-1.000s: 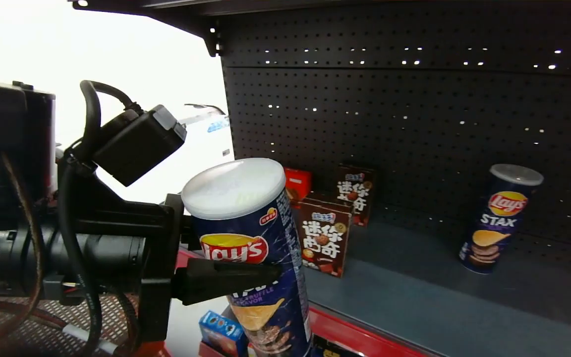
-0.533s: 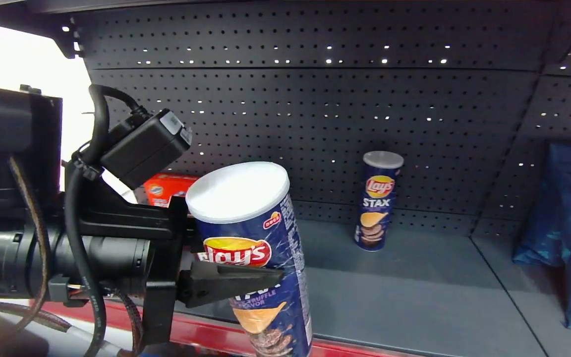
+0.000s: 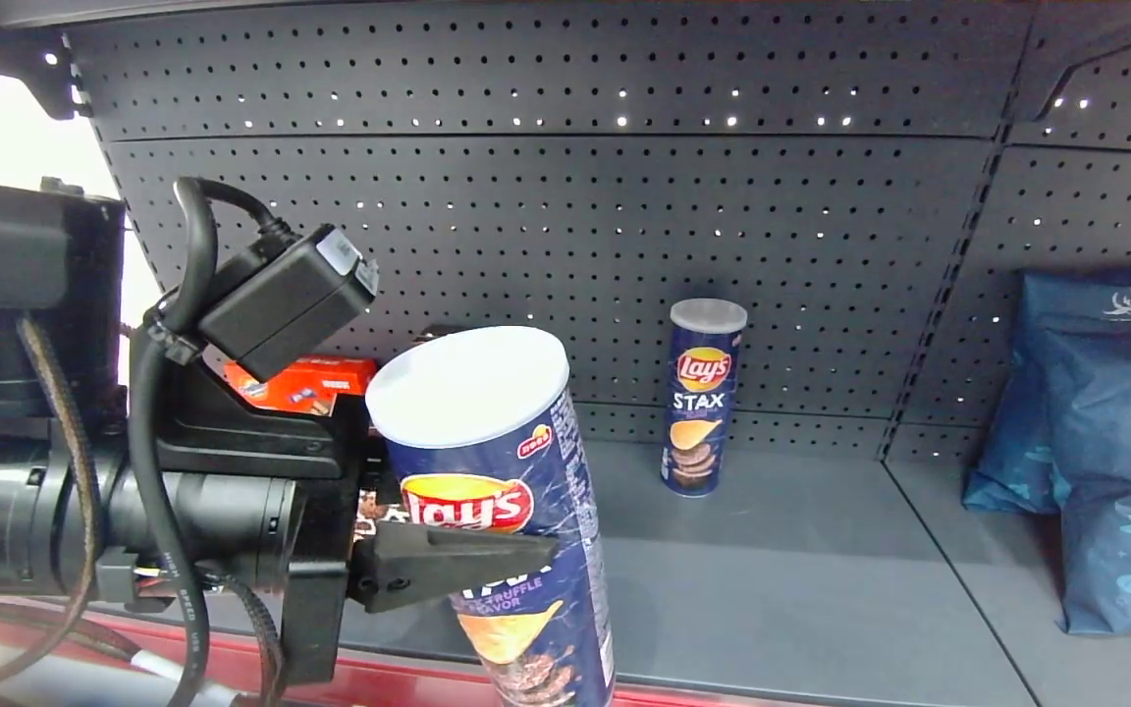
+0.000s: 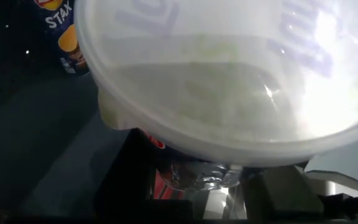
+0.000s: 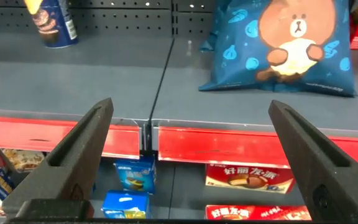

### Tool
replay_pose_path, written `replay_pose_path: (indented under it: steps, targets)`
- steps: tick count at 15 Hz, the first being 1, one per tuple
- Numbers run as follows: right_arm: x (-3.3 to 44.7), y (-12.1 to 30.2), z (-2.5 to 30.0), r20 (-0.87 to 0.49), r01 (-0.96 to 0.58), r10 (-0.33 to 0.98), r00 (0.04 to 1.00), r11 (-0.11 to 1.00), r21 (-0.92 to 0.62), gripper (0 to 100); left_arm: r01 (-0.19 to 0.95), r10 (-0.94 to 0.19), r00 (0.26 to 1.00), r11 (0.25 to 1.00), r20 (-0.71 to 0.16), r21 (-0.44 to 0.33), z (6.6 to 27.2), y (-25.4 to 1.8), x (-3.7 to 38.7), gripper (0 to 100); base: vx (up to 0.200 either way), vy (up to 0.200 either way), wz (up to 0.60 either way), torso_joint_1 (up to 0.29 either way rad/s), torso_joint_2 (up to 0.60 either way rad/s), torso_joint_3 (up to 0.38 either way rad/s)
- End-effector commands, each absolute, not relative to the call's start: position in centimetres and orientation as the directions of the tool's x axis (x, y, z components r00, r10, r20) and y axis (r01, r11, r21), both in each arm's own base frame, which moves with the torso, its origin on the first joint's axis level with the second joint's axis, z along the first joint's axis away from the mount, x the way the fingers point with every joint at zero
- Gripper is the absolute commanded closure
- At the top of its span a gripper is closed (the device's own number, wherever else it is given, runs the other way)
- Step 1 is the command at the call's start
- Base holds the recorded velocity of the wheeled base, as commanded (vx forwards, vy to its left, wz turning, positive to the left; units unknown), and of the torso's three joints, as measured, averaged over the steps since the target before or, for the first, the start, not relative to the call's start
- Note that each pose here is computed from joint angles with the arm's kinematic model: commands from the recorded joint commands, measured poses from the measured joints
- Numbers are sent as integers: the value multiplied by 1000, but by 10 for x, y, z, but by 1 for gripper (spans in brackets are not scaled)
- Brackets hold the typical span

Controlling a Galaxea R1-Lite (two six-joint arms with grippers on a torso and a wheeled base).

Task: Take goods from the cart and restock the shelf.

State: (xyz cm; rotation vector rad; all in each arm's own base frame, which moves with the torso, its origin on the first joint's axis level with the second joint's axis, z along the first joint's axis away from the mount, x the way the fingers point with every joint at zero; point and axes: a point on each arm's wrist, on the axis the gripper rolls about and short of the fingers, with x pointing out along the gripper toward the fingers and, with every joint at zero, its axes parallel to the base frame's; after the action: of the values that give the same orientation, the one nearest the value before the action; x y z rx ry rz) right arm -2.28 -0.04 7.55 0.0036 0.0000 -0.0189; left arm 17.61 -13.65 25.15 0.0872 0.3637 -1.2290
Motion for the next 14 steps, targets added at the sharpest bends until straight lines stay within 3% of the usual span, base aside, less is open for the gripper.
replay_pose_path:
  steps: [1,8,14]
  targets:
    - [-23,0,75,0,18,-18,1000,1000,3,0,931,-903,285,341,-322,-132,250,-137,177,100,0,0,0,0,0,0]
    - [-23,0,75,-2,18,-18,1000,1000,3,0,926,-897,285,348,-337,-144,245,-136,178,100,0,0,0,0,0,0]
    - [-23,0,75,0,18,-18,1000,1000,5,0,920,-884,273,355,-380,-165,221,-140,185,100,0,0,0,0,0,0]
